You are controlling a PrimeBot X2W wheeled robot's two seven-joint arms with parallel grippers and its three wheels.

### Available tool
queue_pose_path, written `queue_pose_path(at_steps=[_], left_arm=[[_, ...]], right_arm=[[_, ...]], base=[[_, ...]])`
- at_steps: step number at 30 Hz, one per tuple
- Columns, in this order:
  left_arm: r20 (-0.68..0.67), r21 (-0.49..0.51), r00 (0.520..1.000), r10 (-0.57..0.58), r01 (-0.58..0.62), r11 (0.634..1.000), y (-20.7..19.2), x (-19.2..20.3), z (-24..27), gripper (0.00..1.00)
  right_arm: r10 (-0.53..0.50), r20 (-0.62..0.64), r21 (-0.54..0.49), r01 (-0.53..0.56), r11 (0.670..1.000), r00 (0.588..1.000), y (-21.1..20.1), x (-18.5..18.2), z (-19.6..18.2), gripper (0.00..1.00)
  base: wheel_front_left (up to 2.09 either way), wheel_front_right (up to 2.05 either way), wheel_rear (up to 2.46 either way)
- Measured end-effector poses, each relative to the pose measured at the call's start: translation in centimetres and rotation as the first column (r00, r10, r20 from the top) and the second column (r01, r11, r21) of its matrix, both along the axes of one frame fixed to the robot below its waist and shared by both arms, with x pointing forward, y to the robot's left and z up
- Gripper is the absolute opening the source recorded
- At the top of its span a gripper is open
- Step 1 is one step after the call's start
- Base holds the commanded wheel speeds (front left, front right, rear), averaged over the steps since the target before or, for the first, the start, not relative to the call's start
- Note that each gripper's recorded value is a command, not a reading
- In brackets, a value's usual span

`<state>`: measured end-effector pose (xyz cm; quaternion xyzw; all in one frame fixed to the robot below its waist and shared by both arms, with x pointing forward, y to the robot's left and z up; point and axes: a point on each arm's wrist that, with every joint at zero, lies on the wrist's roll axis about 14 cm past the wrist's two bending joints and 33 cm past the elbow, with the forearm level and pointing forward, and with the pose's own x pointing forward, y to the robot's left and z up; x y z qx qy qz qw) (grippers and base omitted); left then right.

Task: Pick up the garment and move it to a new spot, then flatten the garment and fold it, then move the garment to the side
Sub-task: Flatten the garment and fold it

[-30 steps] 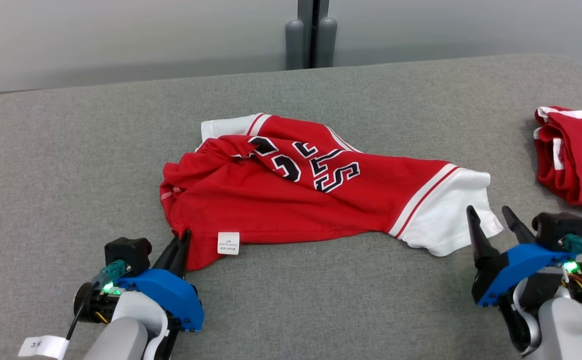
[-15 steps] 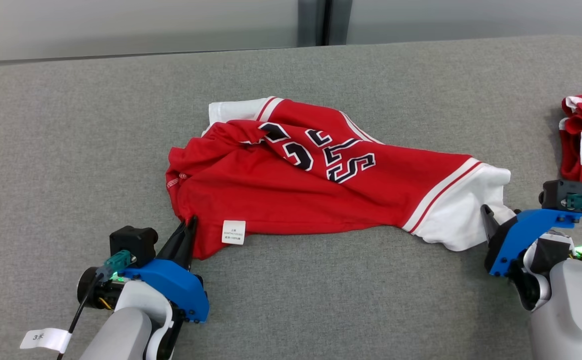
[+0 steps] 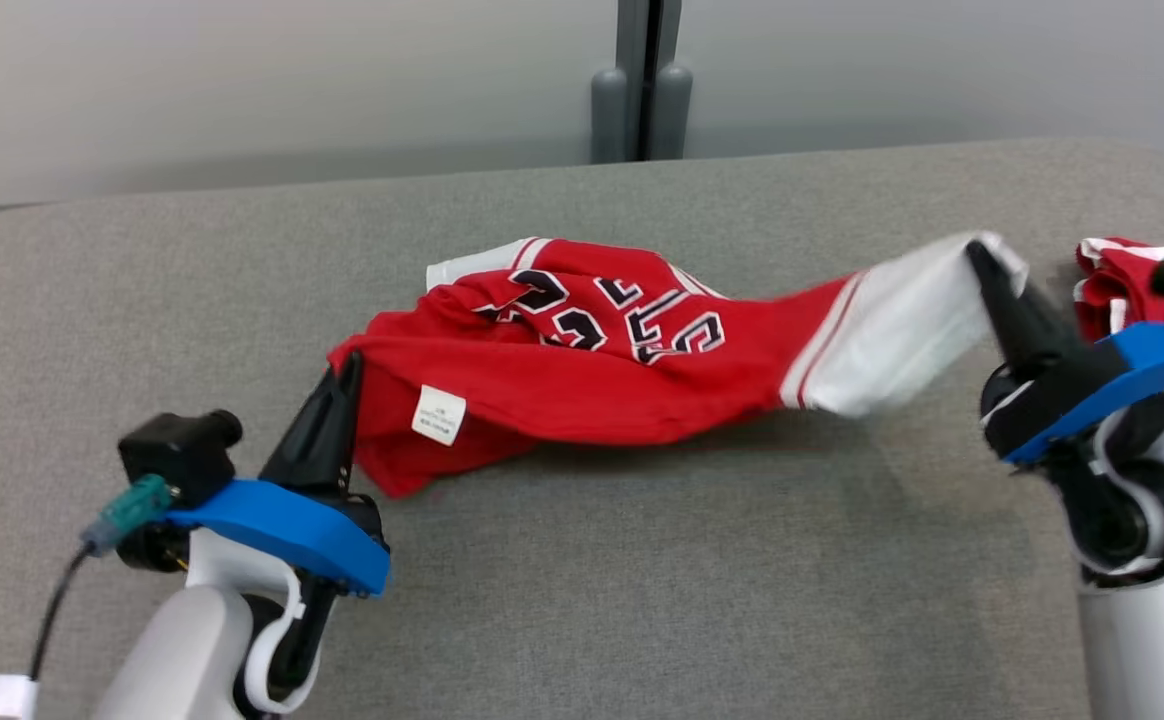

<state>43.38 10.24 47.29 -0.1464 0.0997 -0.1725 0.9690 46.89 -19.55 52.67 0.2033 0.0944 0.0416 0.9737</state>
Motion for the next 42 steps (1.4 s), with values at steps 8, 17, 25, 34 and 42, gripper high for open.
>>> queue_pose_path(at_steps=[8, 17, 25, 34, 42], left_arm=[[0.166, -0.098, 0.983, -0.079, 0.097, 0.99, 0.0, 1.7, 10.0, 0.0], [0.291, -0.085, 0.951, -0.099, 0.129, 0.988, 1.4, 4.8, 19.0, 0.0], [0.254, -0.063, 0.967, -0.032, 0.05, 0.997, 2.7, 12.1, 17.5, 0.0], [0.401, -0.038, 0.908, 0.122, -0.117, 0.992, 6.0, 21.7, 18.2, 0.0], [0.567, -0.042, 0.809, 0.152, -0.157, 0.987, 6.9, 24.0, 20.5, 0.0]], right_arm=[[0.054, 0.34, -0.004, -0.056, 0.998, 0.939, 0.2, -1.3, 14.3, 0.0], [0.04, 0.464, 0.015, -0.053, 0.998, 0.885, -0.9, 0.6, 21.4, 0.0], [-0.043, 0.383, 0.051, 0.025, 0.998, 0.923, -2.9, 7.6, 18.1, 0.0], [-0.15, 0.573, 0.146, 0.08, 0.986, 0.805, -3.3, 15.4, 21.2, 0.0], [-0.125, 0.743, 0.147, 0.022, 0.989, 0.658, -0.4, 16.5, 24.1, 0.0]], base=[[0.0, 0.0, 0.0], [0.0, 0.0, 0.0], [0.0, 0.0, 0.0], [0.0, 0.0, 0.0], [0.0, 0.0, 0.0]])
